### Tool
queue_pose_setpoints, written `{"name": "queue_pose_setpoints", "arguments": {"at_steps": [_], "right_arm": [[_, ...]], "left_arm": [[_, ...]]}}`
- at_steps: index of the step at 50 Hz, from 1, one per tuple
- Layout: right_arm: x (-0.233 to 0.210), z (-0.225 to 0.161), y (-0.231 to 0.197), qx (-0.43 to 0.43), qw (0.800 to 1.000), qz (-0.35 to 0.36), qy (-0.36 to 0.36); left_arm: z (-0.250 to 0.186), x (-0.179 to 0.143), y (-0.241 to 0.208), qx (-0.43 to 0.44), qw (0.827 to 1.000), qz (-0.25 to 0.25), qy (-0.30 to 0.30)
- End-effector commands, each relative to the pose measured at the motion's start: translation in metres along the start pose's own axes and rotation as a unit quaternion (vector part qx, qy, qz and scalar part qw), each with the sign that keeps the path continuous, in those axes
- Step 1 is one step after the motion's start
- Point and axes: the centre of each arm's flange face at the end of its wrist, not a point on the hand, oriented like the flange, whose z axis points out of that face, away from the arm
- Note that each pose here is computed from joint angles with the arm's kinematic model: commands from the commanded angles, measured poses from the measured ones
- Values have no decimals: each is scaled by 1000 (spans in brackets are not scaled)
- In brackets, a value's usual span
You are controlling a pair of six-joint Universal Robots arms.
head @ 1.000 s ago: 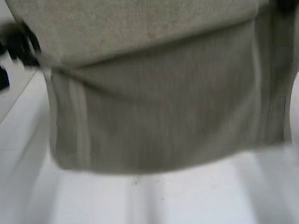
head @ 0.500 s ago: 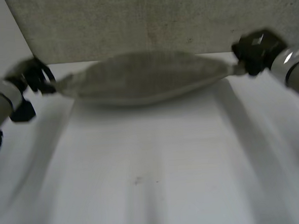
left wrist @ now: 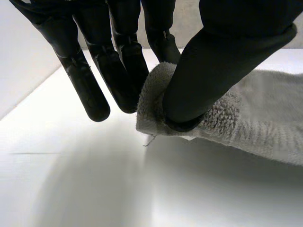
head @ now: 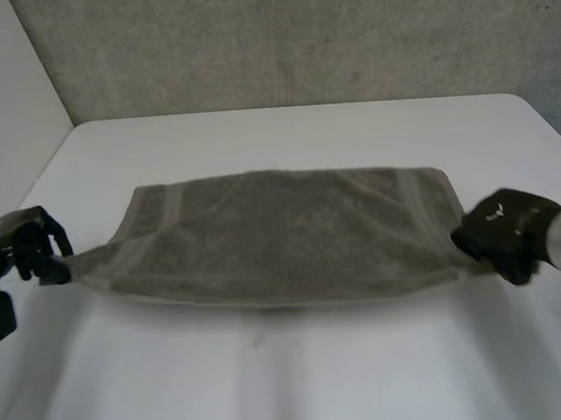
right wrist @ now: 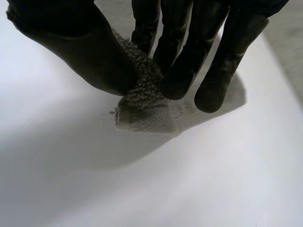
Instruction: Fold the towel.
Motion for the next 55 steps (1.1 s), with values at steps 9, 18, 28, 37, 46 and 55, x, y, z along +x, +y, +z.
{"name": "queue_pose_setpoints", "arguments": {"at_steps": [9, 18, 28, 37, 46, 55], "right_arm": [[50, 57, -17, 39, 993, -14, 108], [37, 116, -19, 13, 993, -12, 118], [55, 167, -18, 59, 977, 18, 204], [60, 183, -20, 82, 970, 16, 227], [64, 190, -31, 102, 964, 27, 243], [88, 136, -52, 148, 945, 132, 261]], "left_arm": [[33, 5, 7, -2, 996, 51, 68], [121, 37, -17, 47, 997, 23, 60], [182, 49, -17, 84, 995, 30, 34], [201, 55, -4, 86, 995, 29, 41], [190, 75, -15, 113, 991, 30, 62], [146, 80, -50, 133, 988, -14, 72]]}}
